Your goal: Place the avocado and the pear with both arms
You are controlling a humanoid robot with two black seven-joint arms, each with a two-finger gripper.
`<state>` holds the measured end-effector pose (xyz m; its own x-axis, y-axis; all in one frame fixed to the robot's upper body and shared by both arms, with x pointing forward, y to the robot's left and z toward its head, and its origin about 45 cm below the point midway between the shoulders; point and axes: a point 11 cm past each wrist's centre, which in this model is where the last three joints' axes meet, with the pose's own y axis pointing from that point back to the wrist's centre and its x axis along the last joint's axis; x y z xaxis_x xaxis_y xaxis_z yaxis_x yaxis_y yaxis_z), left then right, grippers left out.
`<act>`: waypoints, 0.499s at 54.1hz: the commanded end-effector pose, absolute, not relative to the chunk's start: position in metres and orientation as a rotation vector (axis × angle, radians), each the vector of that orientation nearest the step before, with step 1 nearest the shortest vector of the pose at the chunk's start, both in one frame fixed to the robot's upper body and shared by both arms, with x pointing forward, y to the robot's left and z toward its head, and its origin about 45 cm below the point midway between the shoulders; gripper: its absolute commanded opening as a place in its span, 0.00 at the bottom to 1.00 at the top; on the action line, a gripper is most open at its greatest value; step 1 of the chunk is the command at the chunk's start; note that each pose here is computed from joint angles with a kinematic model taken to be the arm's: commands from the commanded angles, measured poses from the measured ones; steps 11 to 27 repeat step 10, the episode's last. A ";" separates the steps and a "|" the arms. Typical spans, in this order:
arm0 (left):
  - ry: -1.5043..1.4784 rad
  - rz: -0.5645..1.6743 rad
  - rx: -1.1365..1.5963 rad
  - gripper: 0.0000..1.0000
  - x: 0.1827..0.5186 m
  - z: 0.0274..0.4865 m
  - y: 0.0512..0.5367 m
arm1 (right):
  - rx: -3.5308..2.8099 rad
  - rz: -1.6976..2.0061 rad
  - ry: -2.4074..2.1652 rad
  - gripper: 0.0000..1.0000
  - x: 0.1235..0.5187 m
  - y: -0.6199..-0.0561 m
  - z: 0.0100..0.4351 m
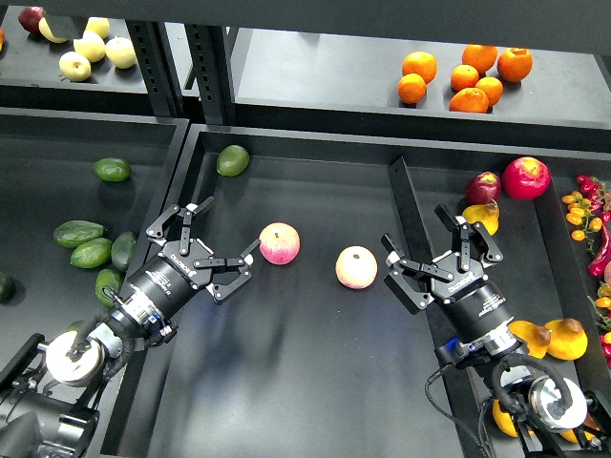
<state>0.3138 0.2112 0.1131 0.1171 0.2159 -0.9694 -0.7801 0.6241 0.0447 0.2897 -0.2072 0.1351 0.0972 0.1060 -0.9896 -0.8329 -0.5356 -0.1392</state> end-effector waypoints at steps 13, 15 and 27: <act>1.249 0.785 -0.558 0.99 0.314 0.114 0.211 | -1.609 1.546 0.731 1.00 0.290 -0.207 0.135; 1.249 0.785 -0.558 0.99 0.314 0.114 0.211 | -1.609 1.546 0.731 1.00 0.290 -0.207 0.135; 1.249 0.785 -0.558 0.99 0.314 0.114 0.211 | -1.609 1.546 0.731 1.00 0.290 -0.207 0.135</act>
